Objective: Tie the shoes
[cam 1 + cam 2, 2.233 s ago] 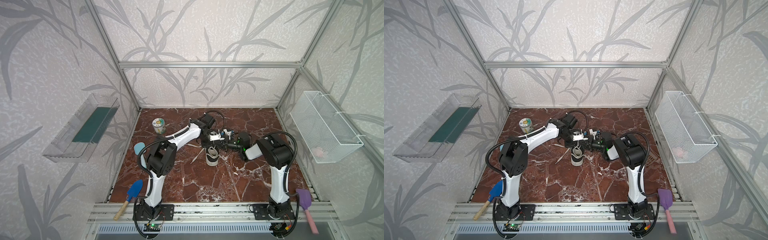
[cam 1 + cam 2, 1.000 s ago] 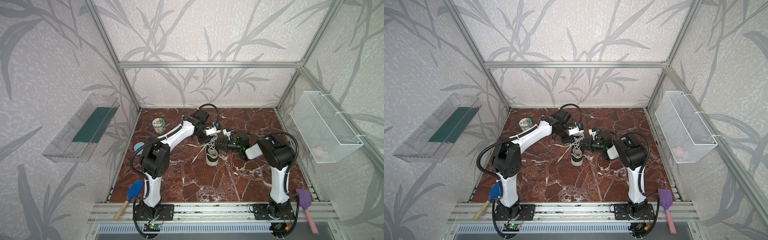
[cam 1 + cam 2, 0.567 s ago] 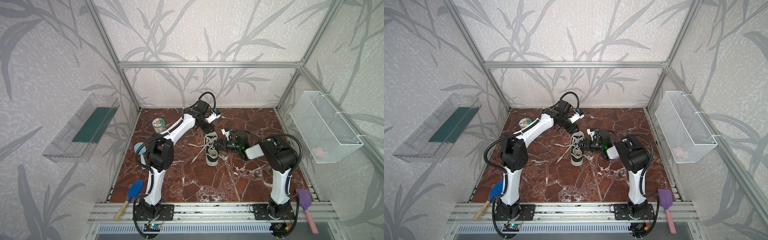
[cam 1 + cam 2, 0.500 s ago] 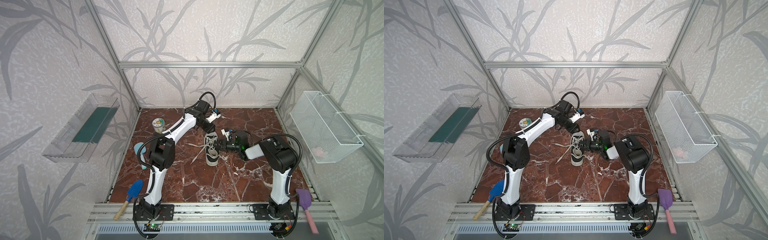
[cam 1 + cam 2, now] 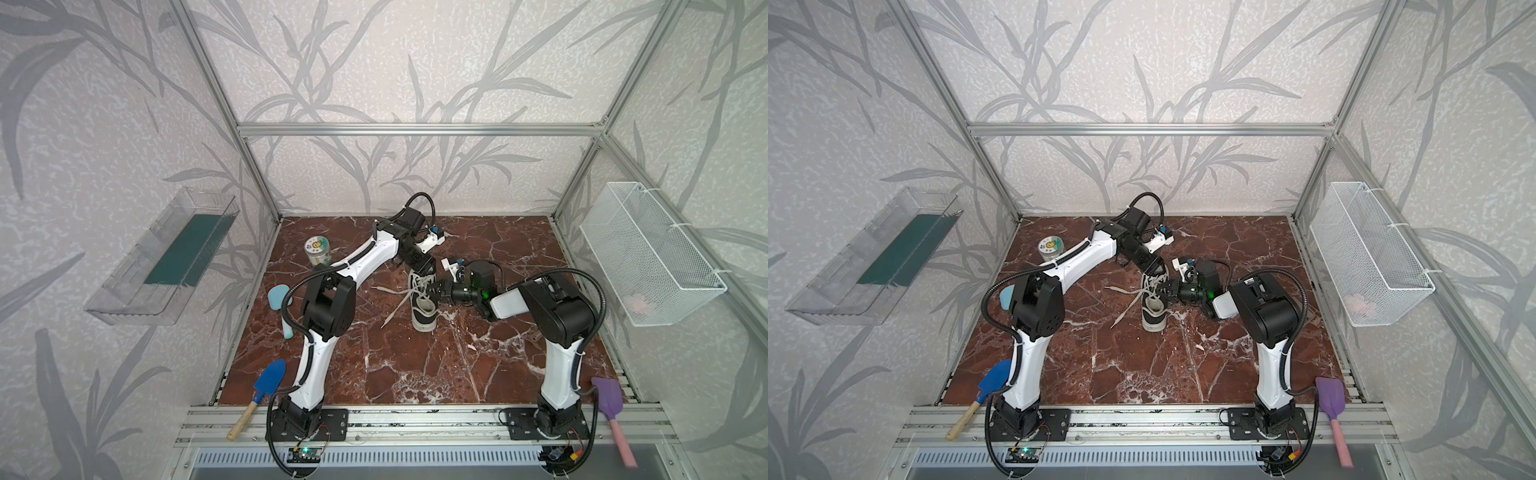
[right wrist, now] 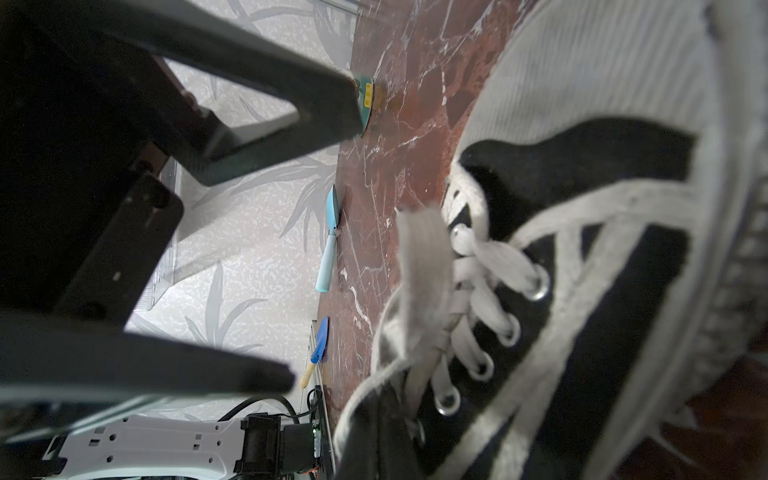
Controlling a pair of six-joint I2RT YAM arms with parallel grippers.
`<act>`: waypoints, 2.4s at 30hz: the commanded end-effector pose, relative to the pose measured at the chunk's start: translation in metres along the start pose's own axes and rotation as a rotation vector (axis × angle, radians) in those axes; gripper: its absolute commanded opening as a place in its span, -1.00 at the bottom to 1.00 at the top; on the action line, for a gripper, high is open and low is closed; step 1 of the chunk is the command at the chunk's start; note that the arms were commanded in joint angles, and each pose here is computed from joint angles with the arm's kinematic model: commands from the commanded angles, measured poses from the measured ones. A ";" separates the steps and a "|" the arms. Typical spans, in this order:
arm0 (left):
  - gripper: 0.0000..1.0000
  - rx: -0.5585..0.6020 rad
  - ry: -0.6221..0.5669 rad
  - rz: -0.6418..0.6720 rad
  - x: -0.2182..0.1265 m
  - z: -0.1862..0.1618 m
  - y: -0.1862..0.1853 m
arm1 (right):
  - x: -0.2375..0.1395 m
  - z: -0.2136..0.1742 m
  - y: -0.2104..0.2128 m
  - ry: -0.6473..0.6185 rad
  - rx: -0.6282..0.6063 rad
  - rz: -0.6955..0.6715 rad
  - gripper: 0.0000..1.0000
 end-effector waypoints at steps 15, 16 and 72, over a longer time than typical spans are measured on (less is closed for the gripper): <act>0.18 -0.037 0.012 -0.032 0.026 -0.005 -0.002 | 0.000 0.008 0.017 -0.007 -0.056 0.025 -1.00; 0.18 -0.038 0.012 -0.032 0.027 -0.005 -0.003 | 0.000 0.008 0.017 -0.007 -0.056 0.025 -1.00; -1.00 -0.047 -0.122 0.053 -0.035 -0.012 -0.003 | -0.042 0.006 0.011 -0.052 -0.050 -0.059 -1.00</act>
Point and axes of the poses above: each gripper's point midway between its finger pads, its own x axis out along the fingers, its own y axis along the line the jaws close on, z = x × y, the point moved 5 cm from there along -x, back along the fingers, and after that the axes turned 6 degrees about -x, right-handed, at the moved point
